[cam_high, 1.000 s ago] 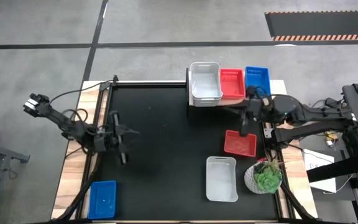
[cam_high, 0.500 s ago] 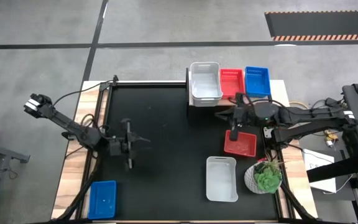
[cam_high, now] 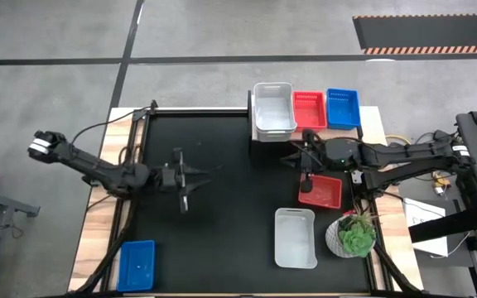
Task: Stack baskets on shelf by color
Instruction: Stack the gray bin on top of the gray bins on the shelf
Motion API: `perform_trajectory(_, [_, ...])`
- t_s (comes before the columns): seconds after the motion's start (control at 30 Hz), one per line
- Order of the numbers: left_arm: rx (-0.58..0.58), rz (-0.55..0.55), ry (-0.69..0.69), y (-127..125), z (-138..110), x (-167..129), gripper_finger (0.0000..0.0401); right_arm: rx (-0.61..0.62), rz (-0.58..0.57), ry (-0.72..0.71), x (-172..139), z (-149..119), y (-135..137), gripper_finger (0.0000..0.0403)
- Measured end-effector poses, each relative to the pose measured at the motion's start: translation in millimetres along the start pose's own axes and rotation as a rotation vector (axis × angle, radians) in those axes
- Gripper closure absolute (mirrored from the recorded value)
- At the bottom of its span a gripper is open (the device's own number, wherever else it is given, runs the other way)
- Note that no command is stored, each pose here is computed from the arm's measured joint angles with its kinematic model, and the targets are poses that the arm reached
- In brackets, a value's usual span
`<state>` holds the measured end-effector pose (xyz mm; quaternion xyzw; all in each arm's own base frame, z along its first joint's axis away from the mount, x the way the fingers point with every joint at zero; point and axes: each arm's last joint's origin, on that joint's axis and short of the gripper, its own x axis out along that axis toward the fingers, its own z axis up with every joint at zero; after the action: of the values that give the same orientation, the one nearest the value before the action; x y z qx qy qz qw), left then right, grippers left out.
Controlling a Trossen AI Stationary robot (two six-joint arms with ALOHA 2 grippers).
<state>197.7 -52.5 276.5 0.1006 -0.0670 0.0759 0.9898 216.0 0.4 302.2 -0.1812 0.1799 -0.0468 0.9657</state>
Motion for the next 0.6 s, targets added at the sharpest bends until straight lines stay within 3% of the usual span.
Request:
perform_trajectory(0.17, [-0.153, -0.031, 0.128, 8, -9, 7, 0.0309, 0.007, 0.044, 0.007, -10, 15, -6, 0.0394])
perform_trajectory(0.3, [-0.266, -0.032, 0.215, 9, -1, 10, 0.0309, 0.049, 0.123, 0.009, -17, 31, -10, 0.0394])
perform_trajectory(0.47, [-0.355, -0.071, 0.33, -2, 10, 16, 0.0309, 0.085, 0.269, 0.017, -15, 42, -4, 0.0394])
perform_trajectory(0.6, [-0.431, -0.102, 0.478, -20, 4, 19, 0.0309, 0.103, 0.333, 0.077, -7, 42, 9, 0.0394])
